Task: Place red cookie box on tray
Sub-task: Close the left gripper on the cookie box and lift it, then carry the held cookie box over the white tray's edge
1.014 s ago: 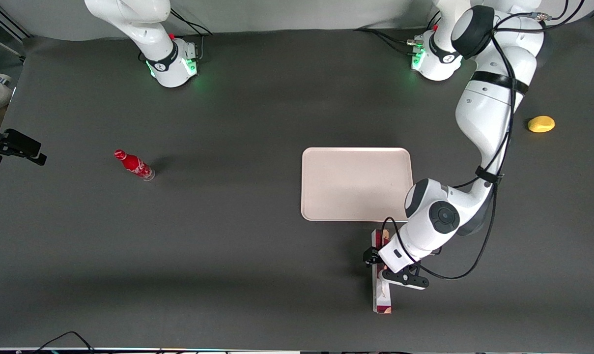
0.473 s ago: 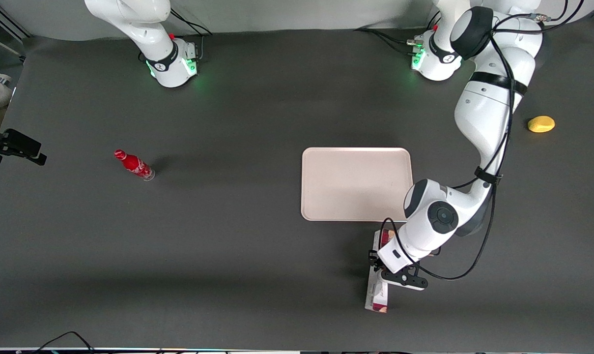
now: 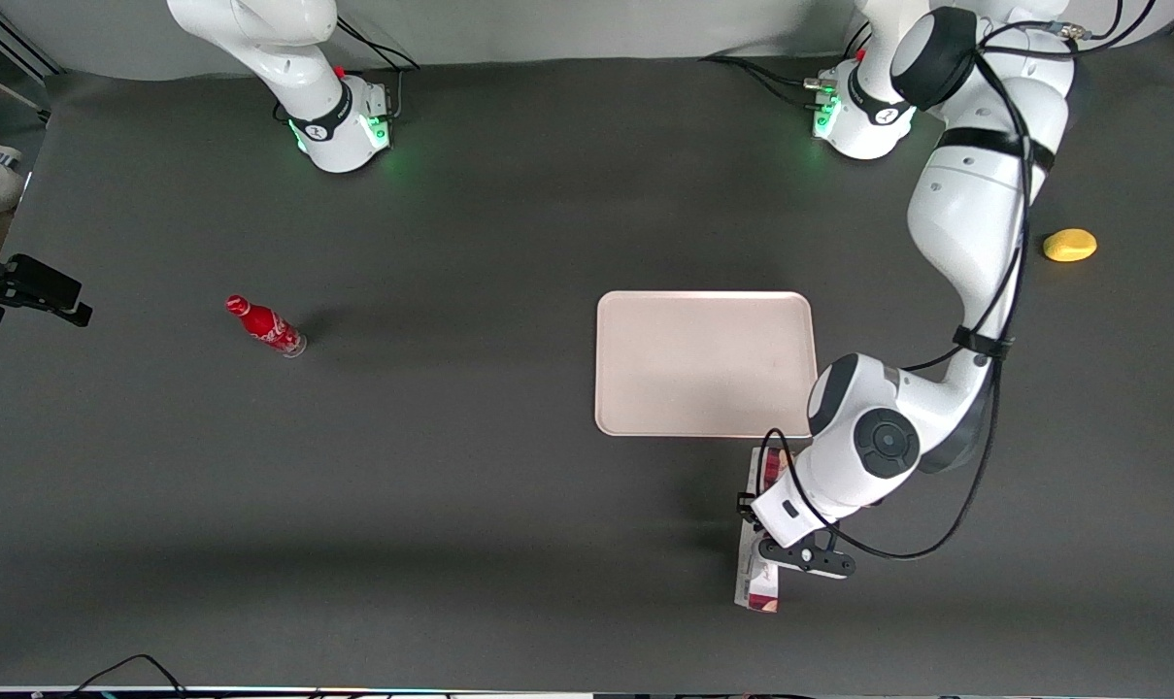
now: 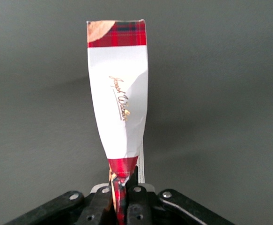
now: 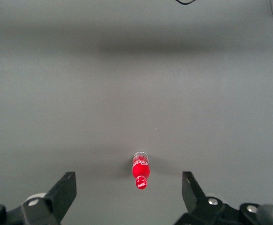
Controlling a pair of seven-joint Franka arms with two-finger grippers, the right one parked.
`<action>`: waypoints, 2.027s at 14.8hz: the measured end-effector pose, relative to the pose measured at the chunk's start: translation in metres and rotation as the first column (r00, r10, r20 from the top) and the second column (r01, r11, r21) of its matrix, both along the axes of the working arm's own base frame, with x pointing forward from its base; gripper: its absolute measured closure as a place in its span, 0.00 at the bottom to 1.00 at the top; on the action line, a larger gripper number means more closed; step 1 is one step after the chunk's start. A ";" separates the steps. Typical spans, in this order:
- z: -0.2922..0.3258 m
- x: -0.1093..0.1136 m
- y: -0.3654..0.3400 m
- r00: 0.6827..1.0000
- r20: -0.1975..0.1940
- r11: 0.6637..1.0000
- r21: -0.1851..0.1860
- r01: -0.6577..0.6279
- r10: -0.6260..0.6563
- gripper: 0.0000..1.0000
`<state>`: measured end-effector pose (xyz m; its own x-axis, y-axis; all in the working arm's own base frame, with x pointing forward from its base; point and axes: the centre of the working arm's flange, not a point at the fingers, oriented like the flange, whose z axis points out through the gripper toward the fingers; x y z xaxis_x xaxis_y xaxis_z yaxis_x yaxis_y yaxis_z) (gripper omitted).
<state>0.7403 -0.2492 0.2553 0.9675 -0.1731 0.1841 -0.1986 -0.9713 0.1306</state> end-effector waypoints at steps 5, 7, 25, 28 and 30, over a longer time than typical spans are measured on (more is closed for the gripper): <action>0.117 -0.019 -0.006 0.999 -0.041 0.998 0.059 0.034 -0.031 0.92; 0.168 -0.034 -0.006 0.998 -0.053 0.995 0.088 0.043 -0.038 0.92; 0.104 -0.168 0.046 0.997 -0.074 0.995 0.099 -0.019 0.026 0.92; 0.062 -0.202 0.053 0.998 -0.059 0.995 0.090 -0.032 0.037 0.92; 0.040 -0.222 0.057 0.996 -0.042 0.994 0.076 -0.076 0.079 0.92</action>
<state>0.5182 -0.1917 0.2948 0.9855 -0.1090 0.1300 -0.1181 -0.9909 0.0646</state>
